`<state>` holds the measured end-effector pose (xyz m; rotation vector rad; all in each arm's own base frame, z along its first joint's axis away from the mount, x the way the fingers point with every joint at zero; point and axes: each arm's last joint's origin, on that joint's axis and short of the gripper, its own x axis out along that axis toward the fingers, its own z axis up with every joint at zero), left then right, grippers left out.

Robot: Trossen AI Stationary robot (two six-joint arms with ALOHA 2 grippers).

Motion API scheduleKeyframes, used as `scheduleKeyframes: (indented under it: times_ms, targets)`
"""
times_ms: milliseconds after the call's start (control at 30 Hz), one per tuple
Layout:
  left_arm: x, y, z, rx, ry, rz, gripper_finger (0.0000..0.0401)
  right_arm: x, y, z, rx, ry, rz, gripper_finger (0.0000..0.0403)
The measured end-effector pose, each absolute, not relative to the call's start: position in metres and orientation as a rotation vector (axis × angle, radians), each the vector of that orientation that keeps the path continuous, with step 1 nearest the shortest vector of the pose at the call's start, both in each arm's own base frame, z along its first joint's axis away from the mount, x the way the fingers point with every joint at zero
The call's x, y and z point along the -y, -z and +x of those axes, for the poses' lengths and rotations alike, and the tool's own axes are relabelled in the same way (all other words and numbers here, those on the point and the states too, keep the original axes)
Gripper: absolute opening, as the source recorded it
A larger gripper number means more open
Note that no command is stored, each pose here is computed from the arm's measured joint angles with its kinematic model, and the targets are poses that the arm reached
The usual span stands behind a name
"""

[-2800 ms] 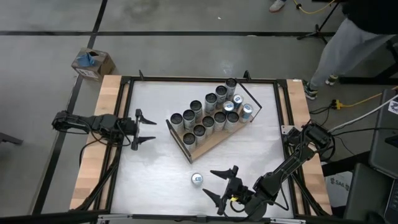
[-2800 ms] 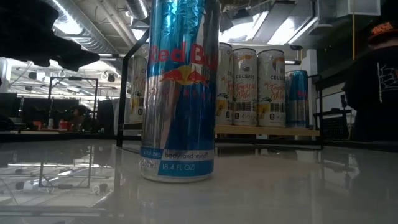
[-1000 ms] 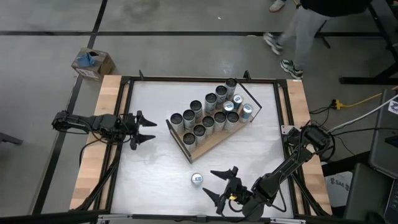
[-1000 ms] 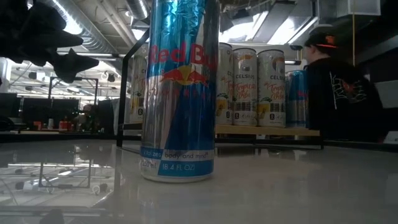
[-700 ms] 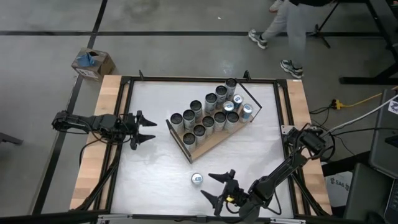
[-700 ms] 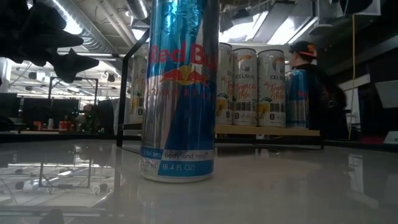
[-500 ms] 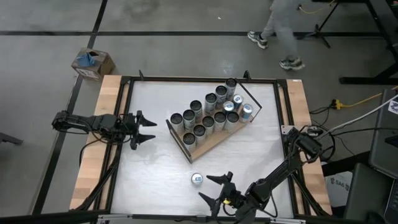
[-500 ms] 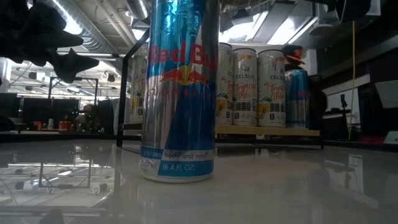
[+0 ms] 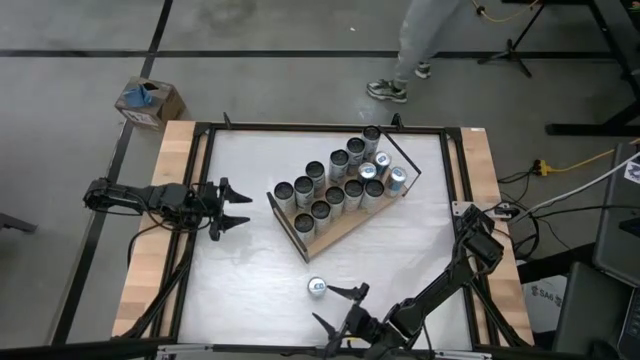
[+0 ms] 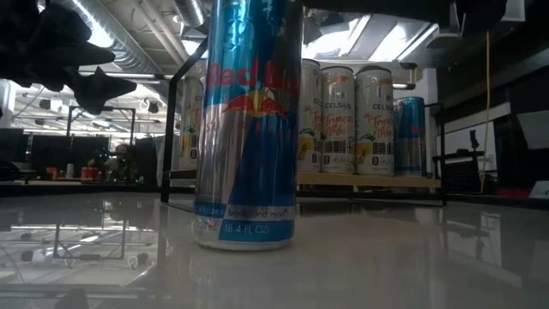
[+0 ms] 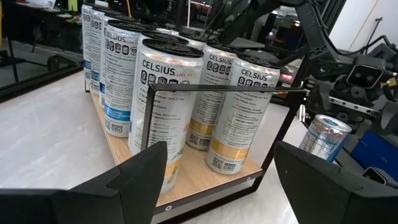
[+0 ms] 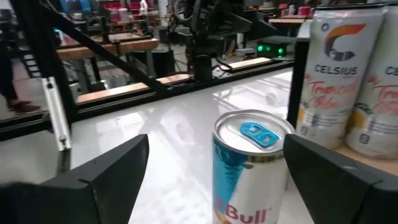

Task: Place canned beverage on shelf
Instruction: Put the blue soda can on the shelf

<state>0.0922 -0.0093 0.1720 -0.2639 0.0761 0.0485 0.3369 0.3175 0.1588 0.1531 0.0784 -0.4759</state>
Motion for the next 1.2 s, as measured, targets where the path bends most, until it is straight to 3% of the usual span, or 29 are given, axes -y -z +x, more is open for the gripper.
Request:
scheduleKeyframes:
  times_ms: [300, 1200]
  targets:
    - [0.009, -0.172, 0.092, -0.076, -0.049, -0.264, 0.0289, -0.316, -0.159, 0.335, -0.048, 0.55, 0.137, 0.036]
    - [0.009, -0.172, 0.092, -0.076, -0.049, -0.264, 0.0289, -0.283, -0.149, 0.365, -0.178, 0.483, 0.101, 0.036]
